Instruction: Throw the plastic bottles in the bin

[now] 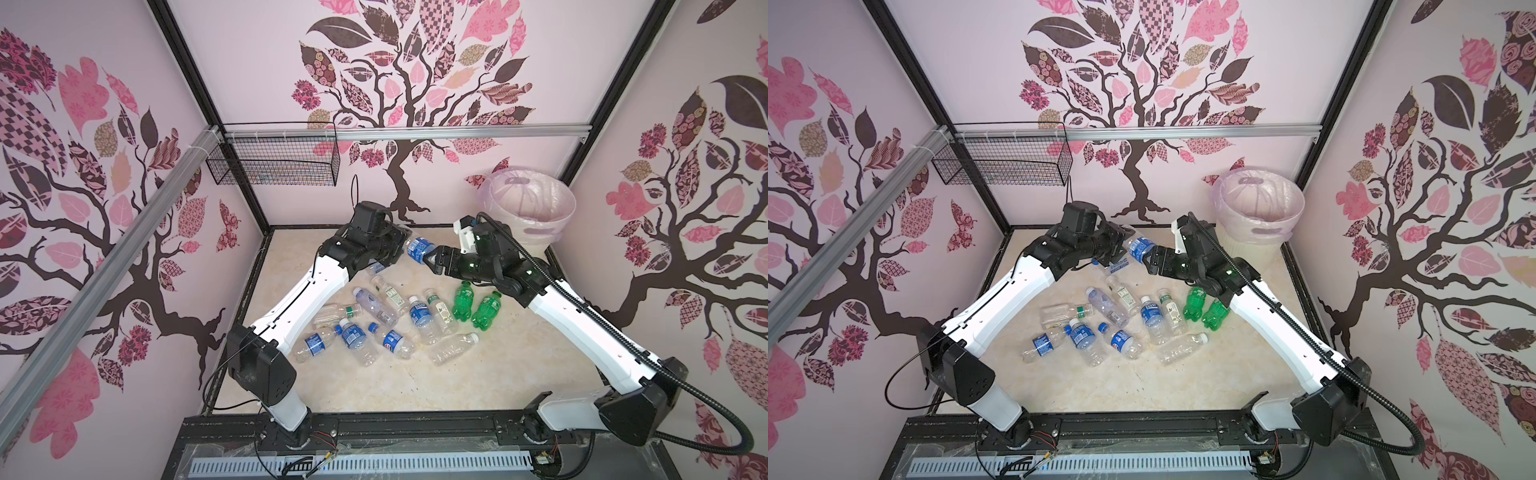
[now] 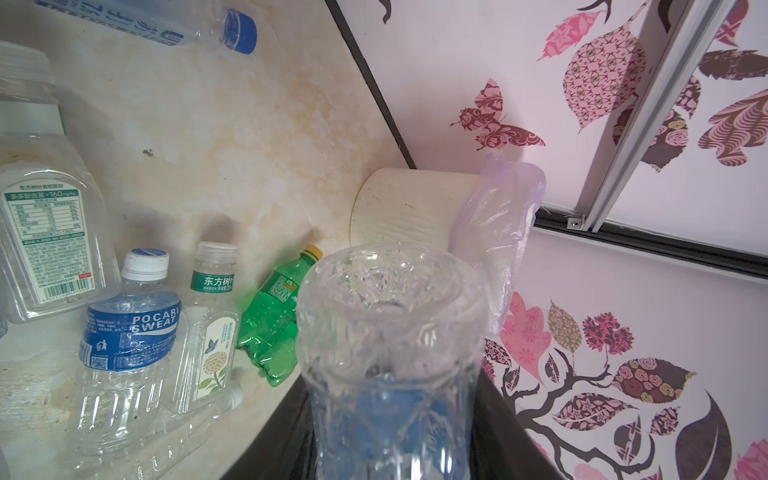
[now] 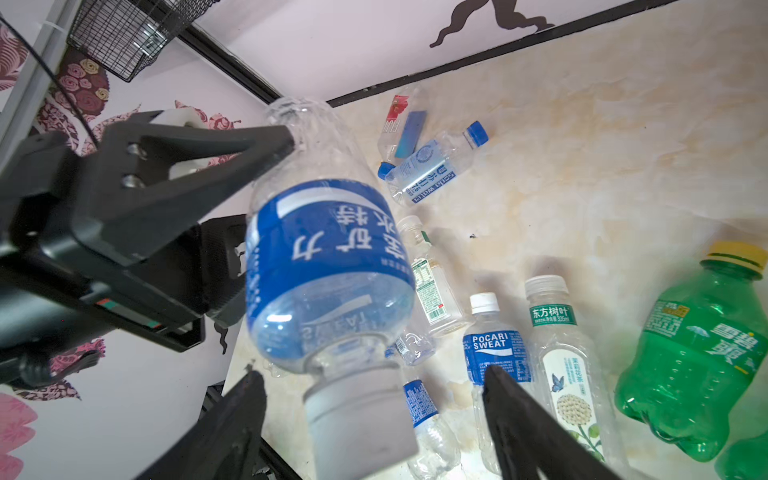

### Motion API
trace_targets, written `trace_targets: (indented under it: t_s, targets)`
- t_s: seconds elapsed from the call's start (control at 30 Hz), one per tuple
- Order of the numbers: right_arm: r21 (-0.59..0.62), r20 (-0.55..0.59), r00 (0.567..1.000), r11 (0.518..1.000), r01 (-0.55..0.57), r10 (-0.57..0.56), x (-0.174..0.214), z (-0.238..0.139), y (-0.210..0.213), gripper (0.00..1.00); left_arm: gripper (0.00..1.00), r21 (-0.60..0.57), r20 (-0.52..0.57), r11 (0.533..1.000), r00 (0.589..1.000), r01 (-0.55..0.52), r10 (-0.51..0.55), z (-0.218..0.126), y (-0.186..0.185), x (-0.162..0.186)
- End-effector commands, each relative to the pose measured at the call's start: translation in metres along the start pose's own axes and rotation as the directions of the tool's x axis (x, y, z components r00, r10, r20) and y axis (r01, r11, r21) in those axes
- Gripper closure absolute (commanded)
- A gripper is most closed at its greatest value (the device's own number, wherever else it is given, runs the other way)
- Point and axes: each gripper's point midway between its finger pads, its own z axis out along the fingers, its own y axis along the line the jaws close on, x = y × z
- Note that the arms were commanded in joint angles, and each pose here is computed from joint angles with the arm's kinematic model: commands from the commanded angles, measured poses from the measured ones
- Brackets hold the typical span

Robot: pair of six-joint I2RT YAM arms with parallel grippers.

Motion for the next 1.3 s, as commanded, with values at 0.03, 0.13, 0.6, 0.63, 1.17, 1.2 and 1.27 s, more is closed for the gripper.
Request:
trace_targets:
  t_s: [0.03, 0.13, 0.6, 0.63, 1.17, 1.2, 1.27]
  targets:
    - [-0.085, 0.017, 1.0, 0.996, -0.005, 0.007, -0.002, -0.02, 0.019, 0.25, 0.5, 0.061, -0.003, 0.997, 0.999, -0.04, 0.04, -0.018, -0.007, 0.006]
    - [-0.099, -0.018, 1.0, 0.995, -0.012, 0.011, 0.006, -0.019, 0.02, 0.31, 0.51, 0.071, -0.001, 0.997, 0.999, -0.036, 0.036, -0.021, -0.004, 0.007]
    - [-0.11, -0.078, 0.997, 0.994, 0.003, -0.011, 0.025, -0.02, 0.015, 0.45, 0.51, 0.082, -0.038, 0.996, 0.998, -0.045, 0.049, -0.023, -0.003, 0.014]
    - [-0.112, -0.076, 0.997, 0.994, -0.001, -0.008, 0.027, -0.019, 0.014, 0.49, 0.51, 0.08, -0.044, 0.996, 0.998, -0.05, 0.053, -0.023, -0.004, 0.016]
    - [-0.078, -0.017, 0.993, 0.991, 0.113, -0.115, 0.008, -0.017, 0.015, 0.78, 0.5, 0.035, -0.048, 0.993, 0.992, -0.113, 0.114, -0.028, 0.002, 0.022]
    - [-0.071, -0.022, 0.992, 0.99, 0.124, -0.125, 0.007, -0.016, 0.015, 0.79, 0.49, 0.04, -0.049, 0.992, 0.991, -0.124, 0.126, -0.028, -0.001, 0.022]
    - [-0.062, -0.025, 0.989, 0.987, 0.147, -0.149, 0.003, -0.015, 0.016, 0.8, 0.48, 0.037, -0.06, 0.988, 0.986, -0.152, 0.154, -0.03, -0.005, 0.024]
